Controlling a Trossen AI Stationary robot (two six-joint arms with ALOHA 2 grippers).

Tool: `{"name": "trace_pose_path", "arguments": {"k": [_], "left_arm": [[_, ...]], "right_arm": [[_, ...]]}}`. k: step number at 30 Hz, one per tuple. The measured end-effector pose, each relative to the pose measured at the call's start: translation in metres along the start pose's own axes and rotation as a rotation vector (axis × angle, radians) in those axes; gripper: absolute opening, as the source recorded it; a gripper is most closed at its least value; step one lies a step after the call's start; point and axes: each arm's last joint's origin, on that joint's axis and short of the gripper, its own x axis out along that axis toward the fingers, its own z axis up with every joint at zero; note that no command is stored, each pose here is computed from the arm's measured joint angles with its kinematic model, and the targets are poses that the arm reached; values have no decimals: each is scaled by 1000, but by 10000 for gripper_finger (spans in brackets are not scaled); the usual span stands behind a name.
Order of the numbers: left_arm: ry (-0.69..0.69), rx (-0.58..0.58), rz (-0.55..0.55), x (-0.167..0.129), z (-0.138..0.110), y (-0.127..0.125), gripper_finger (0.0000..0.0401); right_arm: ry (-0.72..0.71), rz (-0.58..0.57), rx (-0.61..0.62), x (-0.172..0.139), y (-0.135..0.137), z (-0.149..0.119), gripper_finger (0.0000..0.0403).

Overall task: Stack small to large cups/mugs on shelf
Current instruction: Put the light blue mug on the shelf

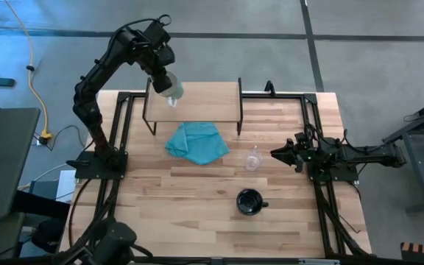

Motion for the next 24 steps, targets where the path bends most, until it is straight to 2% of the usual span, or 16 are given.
{"name": "trace_pose_path", "arguments": {"k": [8,24], "left_arm": [[27,2,-2,10,4,1,6],[29,-89,-29,14,5,4,6]], "right_arm": [[0,0,-8,0,0,0,101],[0,0,-35,0,0,0,101]]}}
